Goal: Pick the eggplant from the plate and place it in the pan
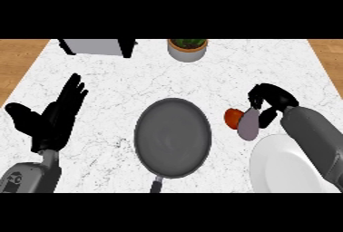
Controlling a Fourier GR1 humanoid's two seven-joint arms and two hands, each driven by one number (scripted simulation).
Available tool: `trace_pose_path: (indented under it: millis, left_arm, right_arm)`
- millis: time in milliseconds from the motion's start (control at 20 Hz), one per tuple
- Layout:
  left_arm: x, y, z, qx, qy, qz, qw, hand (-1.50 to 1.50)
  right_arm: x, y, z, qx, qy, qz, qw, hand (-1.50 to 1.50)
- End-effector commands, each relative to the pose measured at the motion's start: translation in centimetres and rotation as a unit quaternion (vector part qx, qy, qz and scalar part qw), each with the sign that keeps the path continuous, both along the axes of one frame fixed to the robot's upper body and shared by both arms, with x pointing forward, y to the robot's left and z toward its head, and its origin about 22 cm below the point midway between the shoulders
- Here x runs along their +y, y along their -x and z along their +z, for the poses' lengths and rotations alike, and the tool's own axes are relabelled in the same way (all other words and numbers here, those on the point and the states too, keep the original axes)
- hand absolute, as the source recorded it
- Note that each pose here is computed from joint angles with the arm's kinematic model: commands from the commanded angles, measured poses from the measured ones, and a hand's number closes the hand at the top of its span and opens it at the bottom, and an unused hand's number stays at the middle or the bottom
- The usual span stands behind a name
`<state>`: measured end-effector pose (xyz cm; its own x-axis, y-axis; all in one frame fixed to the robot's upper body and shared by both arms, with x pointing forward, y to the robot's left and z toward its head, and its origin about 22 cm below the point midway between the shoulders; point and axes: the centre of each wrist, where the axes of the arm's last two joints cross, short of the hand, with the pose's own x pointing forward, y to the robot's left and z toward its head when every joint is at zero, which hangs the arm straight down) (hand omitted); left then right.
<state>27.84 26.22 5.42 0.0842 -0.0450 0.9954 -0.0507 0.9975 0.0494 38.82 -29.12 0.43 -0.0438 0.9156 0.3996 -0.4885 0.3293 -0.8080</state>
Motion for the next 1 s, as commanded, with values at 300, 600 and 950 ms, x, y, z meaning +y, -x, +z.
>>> trace_pose_path:
  millis: [300,600,950]
  left_arm:
    - [-0.4,-0.1,-0.8,0.024,-0.004,-0.010,0.9996,0.00]
    - [-0.4,-0.7,-0.3,0.020,-0.006,-0.010,0.9997,0.00]
    - [-0.9,-1.0,0.0,0.008,0.001,-0.015,0.9999,0.00]
  right_arm:
    - [19.1,-4.2,10.1,-0.234,0.060,-0.040,0.970,1.50]
    - [30.8,-1.4,14.1,-0.279,0.087,-0.113,0.949,1.50]
    - [35.0,0.7,19.4,-0.334,0.133,-0.276,0.891,1.50]
